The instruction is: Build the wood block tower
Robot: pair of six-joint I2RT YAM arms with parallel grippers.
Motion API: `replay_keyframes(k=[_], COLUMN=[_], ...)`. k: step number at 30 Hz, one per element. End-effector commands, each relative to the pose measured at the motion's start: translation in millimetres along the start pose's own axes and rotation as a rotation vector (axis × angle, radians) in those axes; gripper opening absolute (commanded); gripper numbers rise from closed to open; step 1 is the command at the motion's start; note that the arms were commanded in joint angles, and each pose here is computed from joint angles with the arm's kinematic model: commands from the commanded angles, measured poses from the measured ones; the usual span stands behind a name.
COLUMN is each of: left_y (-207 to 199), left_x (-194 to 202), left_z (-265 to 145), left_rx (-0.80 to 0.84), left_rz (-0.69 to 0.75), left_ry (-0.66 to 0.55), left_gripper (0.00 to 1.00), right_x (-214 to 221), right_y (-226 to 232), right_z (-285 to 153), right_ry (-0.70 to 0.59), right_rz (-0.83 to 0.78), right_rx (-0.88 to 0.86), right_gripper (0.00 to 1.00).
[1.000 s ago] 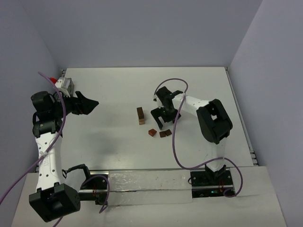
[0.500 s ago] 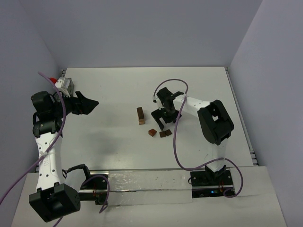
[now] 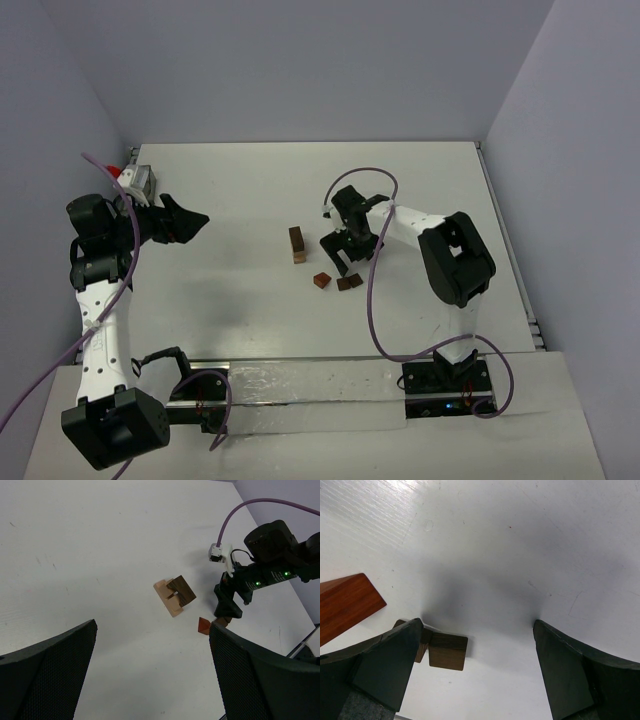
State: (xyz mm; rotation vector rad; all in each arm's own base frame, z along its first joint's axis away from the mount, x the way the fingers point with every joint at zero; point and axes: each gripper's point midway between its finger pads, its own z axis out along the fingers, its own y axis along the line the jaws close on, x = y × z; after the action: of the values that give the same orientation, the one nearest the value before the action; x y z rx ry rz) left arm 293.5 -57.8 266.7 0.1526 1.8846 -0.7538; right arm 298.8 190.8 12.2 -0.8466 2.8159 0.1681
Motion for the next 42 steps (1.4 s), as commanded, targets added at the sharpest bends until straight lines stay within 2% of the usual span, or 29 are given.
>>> replay_keyframes(k=[1, 42], left_y=[-7.1, -5.7], left_x=[-11.2, -10.5], left_z=[-2.4, -0.9], left_rx=[0.028, 0.029], left_rz=[0.049, 0.041], left_ry=[-0.039, -0.036], left_gripper=[0.99, 0.99], right_x=[26.6, 35.7], right_y=[1.3, 30.6], right_z=[20.5, 25.8], right_ry=[0.104, 0.166], right_rz=[0.052, 0.162], right_rx=[-0.032, -0.101], right_gripper=[0.99, 0.99])
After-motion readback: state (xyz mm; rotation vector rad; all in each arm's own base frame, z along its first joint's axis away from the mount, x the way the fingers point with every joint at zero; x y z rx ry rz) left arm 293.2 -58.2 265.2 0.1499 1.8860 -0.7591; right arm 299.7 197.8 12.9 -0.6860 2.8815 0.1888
